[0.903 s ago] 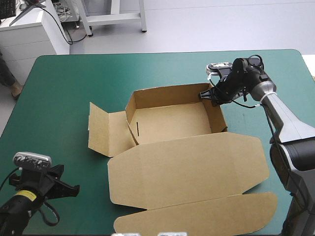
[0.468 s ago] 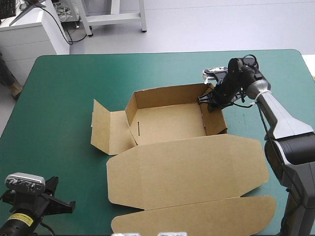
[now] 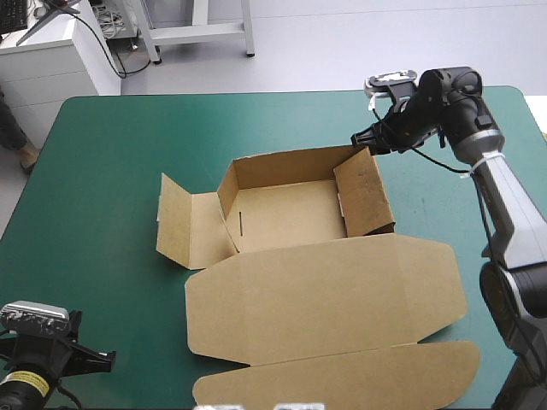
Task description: Fold the box
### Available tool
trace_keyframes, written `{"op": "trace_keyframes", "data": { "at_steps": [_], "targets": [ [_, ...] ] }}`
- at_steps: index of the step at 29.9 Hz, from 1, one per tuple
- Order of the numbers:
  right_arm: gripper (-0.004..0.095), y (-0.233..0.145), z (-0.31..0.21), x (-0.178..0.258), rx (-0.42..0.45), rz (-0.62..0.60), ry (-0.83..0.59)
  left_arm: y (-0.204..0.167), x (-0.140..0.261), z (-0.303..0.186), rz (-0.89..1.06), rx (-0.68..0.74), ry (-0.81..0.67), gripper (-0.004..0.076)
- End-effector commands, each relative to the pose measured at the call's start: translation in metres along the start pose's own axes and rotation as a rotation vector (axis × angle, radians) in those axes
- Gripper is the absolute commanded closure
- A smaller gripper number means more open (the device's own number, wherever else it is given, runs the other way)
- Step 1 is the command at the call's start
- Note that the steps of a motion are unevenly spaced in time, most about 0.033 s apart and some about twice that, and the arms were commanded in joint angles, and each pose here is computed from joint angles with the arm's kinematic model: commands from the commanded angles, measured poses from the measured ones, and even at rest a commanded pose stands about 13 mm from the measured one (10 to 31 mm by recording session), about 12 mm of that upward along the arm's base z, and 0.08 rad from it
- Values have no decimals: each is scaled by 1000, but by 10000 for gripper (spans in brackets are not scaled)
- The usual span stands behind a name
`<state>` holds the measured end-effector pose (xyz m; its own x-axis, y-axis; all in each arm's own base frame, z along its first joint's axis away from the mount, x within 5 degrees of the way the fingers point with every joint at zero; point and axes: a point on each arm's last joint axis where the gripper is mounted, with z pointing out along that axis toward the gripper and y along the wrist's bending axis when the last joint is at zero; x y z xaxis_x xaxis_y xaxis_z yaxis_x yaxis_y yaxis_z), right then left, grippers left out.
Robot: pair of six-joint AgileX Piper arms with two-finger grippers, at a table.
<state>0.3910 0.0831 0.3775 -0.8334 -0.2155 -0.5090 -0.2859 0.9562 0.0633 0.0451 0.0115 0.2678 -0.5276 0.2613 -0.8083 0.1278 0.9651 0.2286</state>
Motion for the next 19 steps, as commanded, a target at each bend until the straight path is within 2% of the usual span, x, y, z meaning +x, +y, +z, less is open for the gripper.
{"op": "trace_keyframes", "data": {
  "at_steps": [1, 5, 9, 13, 19],
  "targets": [
    [456, 4, -65, 2, 34, -17, -141, 2, -14, -4, 0, -2, -88, 732],
    [408, 6, -85, 6, 38, -36, -183, -1, -18, -5, -22, 34, -132, 732],
    [347, 7, -82, 7, 31, -36, -172, -11, -19, -6, -124, 154, -137, 732],
    [339, 5, -60, 17, 25, -28, -90, -16, -20, -8, -174, 212, -124, 732],
    [339, 2, -21, 39, 13, -12, 65, -14, -19, -12, -172, 212, -96, 732]
  ]
}}
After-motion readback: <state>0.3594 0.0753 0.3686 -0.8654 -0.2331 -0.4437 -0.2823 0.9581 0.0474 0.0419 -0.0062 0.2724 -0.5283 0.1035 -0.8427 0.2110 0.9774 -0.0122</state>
